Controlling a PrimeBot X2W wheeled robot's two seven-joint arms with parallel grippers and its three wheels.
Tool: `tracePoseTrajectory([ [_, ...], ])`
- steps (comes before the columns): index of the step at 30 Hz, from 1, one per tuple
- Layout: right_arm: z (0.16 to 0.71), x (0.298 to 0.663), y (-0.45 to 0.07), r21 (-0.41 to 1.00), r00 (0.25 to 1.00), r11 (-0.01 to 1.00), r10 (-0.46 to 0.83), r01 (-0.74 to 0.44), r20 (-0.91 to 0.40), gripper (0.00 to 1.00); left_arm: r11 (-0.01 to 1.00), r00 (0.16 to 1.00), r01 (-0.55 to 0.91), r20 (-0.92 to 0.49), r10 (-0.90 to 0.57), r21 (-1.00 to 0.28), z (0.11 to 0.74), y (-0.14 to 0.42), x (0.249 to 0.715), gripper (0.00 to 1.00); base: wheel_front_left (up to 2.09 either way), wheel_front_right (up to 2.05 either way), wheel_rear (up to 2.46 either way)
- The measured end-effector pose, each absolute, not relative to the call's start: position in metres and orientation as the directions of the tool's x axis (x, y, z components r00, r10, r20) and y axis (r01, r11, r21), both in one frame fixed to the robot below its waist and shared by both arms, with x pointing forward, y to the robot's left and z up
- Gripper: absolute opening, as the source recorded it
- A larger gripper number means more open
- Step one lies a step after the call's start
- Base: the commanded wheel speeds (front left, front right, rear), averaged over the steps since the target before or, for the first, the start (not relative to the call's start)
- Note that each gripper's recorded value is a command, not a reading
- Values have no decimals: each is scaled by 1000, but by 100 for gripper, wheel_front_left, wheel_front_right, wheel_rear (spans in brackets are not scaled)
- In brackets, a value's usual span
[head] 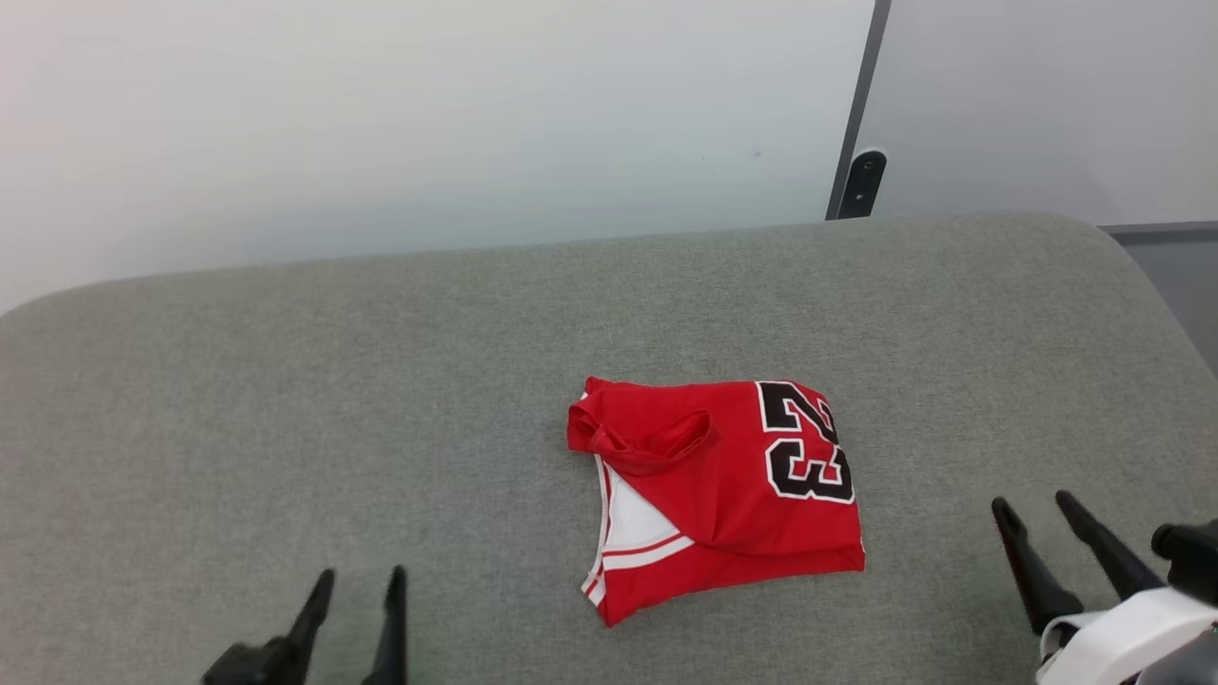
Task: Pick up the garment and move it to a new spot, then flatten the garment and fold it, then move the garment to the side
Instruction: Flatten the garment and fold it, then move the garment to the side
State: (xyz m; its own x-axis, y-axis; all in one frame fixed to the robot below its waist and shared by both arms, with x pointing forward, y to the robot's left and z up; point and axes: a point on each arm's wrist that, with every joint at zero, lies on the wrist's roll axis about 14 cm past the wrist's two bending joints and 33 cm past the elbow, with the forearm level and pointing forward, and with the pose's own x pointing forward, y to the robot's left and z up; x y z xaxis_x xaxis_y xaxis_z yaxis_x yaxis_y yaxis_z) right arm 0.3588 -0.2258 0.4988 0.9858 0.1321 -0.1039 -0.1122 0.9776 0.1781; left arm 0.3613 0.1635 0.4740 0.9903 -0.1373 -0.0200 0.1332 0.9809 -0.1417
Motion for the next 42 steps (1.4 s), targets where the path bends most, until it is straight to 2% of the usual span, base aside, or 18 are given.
tracePoseTrajectory([
  [11,497,343,-219,204,987,974,118,-94,-107,100,991,999,23,-46,-29,-132,469,187,322,100,0,0,0],
  [32,492,349,-207,221,980,970,136,-102,-145,100,991,999,27,-43,-33,-132,475,181,328,100,0,0,0],
  [36,495,360,-196,181,969,970,189,-159,-161,100,989,999,23,-43,-29,-145,475,180,329,100,0,0,0],
  [39,515,383,-184,138,961,965,240,-222,-136,100,988,998,34,-44,-41,-152,474,175,334,100,0,0,0],
  [42,526,404,-166,87,936,950,311,-300,-167,100,987,998,38,-37,-45,-159,475,172,341,100,0,0,0],
])
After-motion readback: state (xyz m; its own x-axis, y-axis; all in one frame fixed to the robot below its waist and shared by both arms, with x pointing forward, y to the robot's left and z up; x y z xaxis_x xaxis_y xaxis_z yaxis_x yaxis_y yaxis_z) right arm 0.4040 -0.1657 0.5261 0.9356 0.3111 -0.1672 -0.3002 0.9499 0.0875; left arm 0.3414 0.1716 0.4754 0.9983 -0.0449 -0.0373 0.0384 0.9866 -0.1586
